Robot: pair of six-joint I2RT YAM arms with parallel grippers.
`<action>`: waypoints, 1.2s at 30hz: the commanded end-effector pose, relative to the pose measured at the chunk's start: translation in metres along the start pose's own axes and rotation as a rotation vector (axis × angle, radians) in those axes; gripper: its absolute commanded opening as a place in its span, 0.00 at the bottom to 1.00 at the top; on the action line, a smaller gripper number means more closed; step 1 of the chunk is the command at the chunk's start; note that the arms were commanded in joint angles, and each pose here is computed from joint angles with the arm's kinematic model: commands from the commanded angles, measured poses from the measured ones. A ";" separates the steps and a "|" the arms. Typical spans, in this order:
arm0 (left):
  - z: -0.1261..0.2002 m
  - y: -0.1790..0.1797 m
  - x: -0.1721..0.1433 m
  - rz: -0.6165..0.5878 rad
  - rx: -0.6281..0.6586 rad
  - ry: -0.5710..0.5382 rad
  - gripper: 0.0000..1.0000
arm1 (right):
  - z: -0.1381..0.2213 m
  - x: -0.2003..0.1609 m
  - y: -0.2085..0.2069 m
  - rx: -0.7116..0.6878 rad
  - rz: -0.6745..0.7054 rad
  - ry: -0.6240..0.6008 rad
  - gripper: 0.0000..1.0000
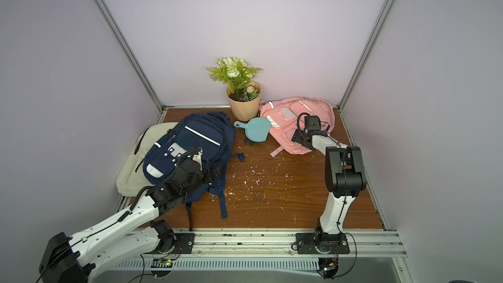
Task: Zip up the backpack
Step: Adjust the backpack at the center of the board.
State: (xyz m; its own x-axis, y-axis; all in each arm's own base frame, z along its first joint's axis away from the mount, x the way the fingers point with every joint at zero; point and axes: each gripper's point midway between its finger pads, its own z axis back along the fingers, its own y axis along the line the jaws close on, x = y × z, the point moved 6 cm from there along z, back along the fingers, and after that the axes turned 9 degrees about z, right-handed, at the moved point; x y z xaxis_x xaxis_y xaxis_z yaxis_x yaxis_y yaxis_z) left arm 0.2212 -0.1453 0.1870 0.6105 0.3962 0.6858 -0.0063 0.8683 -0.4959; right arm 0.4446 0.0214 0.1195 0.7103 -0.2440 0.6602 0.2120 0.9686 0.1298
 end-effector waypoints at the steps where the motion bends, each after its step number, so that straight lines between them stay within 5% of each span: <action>1: -0.008 -0.016 0.008 -0.022 -0.029 -0.016 0.96 | 0.017 -0.027 -0.002 0.031 -0.088 0.030 0.84; 6: -0.038 -0.031 0.013 -0.068 0.047 0.025 0.98 | 0.048 -0.071 0.003 0.084 -0.130 0.049 0.84; 12: -0.074 -0.060 0.008 -0.075 -0.035 0.101 0.95 | 0.070 -0.096 0.039 0.247 -0.080 0.069 0.78; 20: -0.092 -0.080 0.005 -0.076 -0.068 0.138 0.93 | 0.076 -0.051 0.006 0.130 -0.117 -0.051 0.81; 30: -0.088 -0.073 -0.002 -0.075 -0.049 0.155 0.94 | 0.022 -0.020 -0.024 0.112 -0.286 -0.042 0.79; 32: -0.087 -0.073 -0.002 -0.075 -0.049 0.156 0.94 | 0.017 -0.022 -0.023 0.117 -0.296 -0.038 0.72; 36: -0.089 -0.073 -0.004 -0.074 -0.048 0.161 0.94 | 0.027 -0.034 -0.019 0.132 -0.303 -0.052 0.32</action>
State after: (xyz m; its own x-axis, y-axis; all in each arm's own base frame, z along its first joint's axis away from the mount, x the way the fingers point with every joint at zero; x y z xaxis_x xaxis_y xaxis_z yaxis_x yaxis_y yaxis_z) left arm 0.2940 -0.2340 0.1691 0.7272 0.2750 0.6289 0.0641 0.8850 -0.4611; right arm 0.4089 0.0042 0.1122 0.5901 -0.5120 0.6243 0.3240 0.8584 0.3977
